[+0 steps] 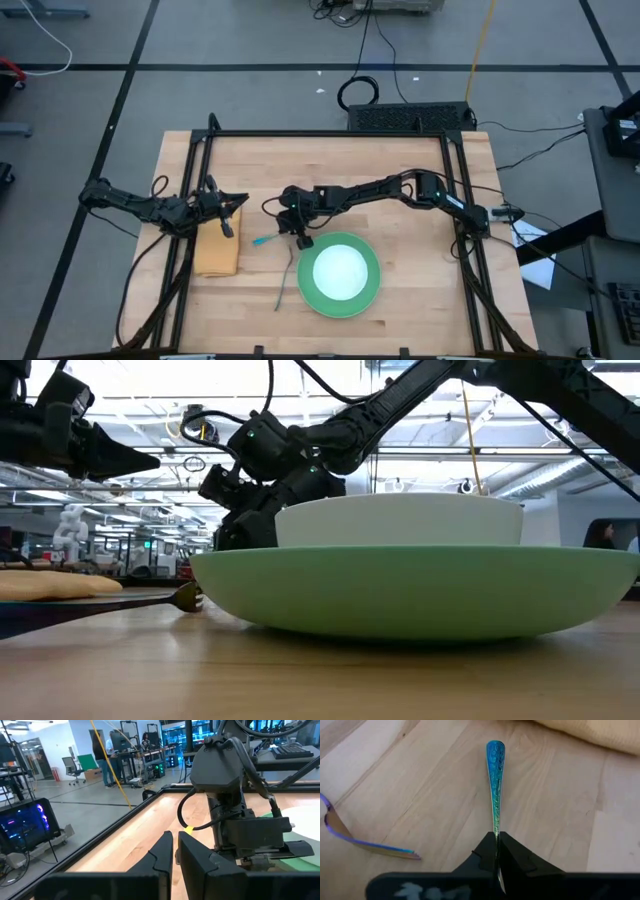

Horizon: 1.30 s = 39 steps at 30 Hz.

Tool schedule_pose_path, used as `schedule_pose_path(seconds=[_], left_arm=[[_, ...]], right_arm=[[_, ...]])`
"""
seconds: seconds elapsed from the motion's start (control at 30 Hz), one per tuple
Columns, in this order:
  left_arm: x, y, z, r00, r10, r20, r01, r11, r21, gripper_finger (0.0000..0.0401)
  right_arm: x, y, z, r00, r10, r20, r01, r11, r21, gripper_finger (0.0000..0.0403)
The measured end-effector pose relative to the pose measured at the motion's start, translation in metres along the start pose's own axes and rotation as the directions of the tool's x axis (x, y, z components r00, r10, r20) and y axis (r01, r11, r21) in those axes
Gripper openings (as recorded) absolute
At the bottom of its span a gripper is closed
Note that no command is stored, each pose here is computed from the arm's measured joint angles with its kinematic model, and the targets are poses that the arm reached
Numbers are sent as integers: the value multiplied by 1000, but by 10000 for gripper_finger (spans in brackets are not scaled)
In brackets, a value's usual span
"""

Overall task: Set table place
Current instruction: Put the blue spoon into the white bowl, then adjust the violet fork and white bowl

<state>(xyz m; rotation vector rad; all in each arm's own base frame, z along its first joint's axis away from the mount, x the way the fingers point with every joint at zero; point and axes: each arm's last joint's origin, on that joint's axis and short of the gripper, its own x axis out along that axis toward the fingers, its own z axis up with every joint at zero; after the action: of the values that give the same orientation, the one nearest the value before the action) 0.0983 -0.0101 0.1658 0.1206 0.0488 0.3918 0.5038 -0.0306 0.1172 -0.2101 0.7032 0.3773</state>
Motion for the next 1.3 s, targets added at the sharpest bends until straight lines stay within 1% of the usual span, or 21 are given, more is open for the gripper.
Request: schedule_pose_path(seconds=[0.17, 0.33, 0.5, 0.6, 0.73, 0.9, 1.0, 1.07, 1.17, 1.3], left_arm=[[0, 0, 0, 1000, 0, 0, 0, 1000, 0, 35], [0, 0, 0, 1000, 0, 0, 0, 1000, 0, 35], [0, 0, 0, 1000, 0, 0, 0, 1000, 1, 35], [0, 0, 0, 1000, 0, 0, 0, 1000, 1, 35], [0, 0, 0, 1000, 0, 0, 0, 1000, 1, 35], [0, 0, 0, 1000, -1, 0, 1, 1000, 1, 35], [0, 0, 0, 1000, 0, 0, 0, 1000, 1, 35], [0, 0, 0, 1000, 0, 0, 0, 1000, 1, 35], [0, 0, 0, 1000, 0, 0, 0, 1000, 1, 35], [0, 0, 0, 1000, 0, 0, 0, 1000, 1, 35]], right_arm=[[-4, -4, 13, 1000, -9, 21, 9, 1000, -12, 1], [-11, -5, 29, 999, -31, -26, 30, 998, -52, 1], [-20, -6, 43, 998, -17, -58, 15, 999, -40, 1], [-32, -4, 52, 998, -12, -69, 9, 999, -37, 0], [-53, 1, 71, 999, -21, -33, 19, 998, -55, 0], [-86, 13, 96, 997, -80, -10, 79, 993, -88, 0], [-106, 21, 107, 996, -86, -2, 86, 992, -97, 0], [-120, 25, 112, 995, -100, -17, 98, 991, -90, 2], [-138, 29, 117, 987, -153, -49, 149, 986, -80, 2], [-157, 33, 117, 972, -201, -122, 200, 980, -24, 2]])
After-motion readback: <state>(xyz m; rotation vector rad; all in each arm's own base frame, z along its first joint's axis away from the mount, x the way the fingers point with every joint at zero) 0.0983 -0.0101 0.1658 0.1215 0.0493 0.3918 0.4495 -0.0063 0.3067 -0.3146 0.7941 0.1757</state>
